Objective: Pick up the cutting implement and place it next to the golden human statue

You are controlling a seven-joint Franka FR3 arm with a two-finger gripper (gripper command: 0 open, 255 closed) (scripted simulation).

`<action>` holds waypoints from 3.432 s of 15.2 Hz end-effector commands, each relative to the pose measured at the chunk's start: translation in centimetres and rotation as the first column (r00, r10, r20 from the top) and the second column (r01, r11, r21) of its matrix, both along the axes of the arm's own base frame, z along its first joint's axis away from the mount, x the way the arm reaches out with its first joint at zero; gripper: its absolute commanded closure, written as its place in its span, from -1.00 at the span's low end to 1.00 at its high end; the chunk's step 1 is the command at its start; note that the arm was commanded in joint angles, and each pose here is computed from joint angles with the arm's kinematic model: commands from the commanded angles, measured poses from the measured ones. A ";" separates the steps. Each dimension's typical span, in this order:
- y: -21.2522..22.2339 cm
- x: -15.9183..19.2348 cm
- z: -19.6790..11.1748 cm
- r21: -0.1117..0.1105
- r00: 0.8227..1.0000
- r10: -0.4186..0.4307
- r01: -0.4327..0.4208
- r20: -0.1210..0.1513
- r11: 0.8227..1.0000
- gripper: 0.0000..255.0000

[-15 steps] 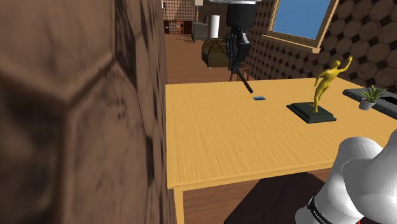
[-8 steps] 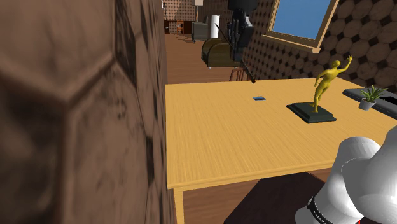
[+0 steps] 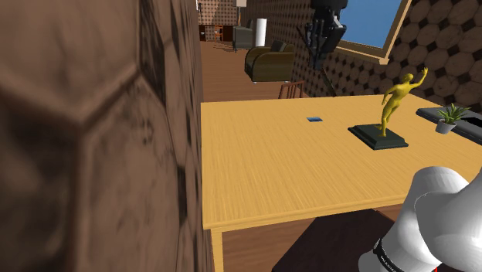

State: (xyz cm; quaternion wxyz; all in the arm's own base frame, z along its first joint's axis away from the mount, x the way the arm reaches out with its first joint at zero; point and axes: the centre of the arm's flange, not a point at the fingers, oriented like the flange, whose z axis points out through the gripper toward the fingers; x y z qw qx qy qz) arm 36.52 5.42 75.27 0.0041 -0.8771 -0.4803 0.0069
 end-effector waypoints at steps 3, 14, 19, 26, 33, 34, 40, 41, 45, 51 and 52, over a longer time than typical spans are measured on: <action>-4.7 -2.8 0.1 0.001 1.000 0.001 -0.001 -0.001 1.000 1.00; -17.1 -10.4 0.1 0.001 1.000 0.001 -0.001 -0.001 1.000 1.00; -22.7 -13.8 0.1 0.001 1.000 0.001 -0.001 -0.001 1.000 1.00; -30.6 -18.7 0.1 0.001 1.000 0.001 -0.001 -0.001 1.000 1.00; -38.5 -23.5 0.1 0.001 1.000 0.001 -0.001 -0.001 1.000 1.00; -39.6 -24.2 0.1 0.001 1.000 0.001 -0.001 -0.001 1.000 1.00; -46.3 -28.3 0.1 0.001 1.000 0.001 -0.001 -0.001 1.000 1.00; -47.5 -29.0 0.1 0.001 1.000 0.001 -0.001 -0.001 1.000 1.00; -48.2 -29.4 -1.5 0.001 1.000 0.001 -0.001 -0.001 1.000 1.00; -48.2 -29.4 -4.6 0.001 1.000 0.001 -0.001 -0.001 1.000 1.00; -48.2 -29.4 -5.2 0.001 1.000 0.001 -0.001 -0.001 1.000 1.00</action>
